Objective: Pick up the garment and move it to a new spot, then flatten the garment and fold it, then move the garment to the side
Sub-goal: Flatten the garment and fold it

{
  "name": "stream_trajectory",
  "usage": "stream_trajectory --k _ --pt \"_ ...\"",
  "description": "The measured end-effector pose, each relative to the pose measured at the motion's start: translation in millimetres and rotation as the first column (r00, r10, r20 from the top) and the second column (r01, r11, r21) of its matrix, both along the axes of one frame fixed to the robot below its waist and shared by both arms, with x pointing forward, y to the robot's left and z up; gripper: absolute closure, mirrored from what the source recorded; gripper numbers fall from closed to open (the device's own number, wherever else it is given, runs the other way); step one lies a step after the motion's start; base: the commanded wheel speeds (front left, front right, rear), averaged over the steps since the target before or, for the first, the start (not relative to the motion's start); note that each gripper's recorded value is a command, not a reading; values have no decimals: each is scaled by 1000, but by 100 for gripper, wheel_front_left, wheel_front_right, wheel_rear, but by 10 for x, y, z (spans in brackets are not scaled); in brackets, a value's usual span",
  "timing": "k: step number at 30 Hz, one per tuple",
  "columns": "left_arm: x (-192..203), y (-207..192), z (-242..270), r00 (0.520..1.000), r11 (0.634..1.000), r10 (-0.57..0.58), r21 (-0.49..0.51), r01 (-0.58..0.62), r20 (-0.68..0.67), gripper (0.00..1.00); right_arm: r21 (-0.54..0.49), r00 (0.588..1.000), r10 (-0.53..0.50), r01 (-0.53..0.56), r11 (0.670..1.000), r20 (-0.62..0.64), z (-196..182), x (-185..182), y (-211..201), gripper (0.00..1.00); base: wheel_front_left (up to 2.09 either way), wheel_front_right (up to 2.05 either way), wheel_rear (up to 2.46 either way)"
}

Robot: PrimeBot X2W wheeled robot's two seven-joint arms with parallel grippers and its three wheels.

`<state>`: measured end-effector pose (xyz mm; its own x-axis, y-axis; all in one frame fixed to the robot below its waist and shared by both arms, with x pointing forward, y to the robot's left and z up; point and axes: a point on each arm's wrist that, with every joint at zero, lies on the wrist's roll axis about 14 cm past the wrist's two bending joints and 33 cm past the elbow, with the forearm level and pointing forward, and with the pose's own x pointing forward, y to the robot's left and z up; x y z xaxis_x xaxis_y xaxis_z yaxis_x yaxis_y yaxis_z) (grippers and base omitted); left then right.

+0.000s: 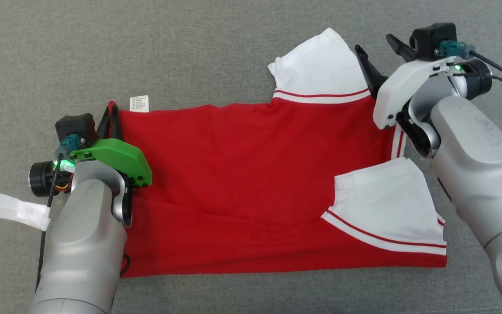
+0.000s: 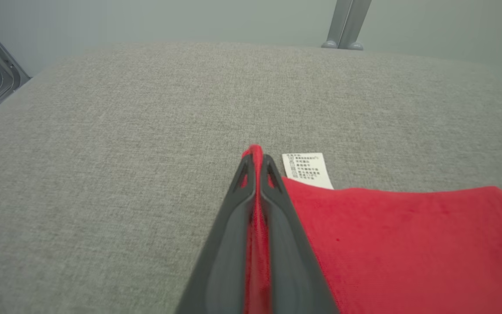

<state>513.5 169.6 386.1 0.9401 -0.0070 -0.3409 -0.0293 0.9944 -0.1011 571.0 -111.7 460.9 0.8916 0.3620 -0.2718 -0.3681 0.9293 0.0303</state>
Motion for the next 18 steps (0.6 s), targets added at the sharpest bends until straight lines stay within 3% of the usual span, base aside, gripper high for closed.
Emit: stream_trajectory --k 18 --pt "78 -33 -79 999 1000 -15 -26 16 31 100 -87 971 21 -43 995 -237 -550 523 278 0 0 0 0"
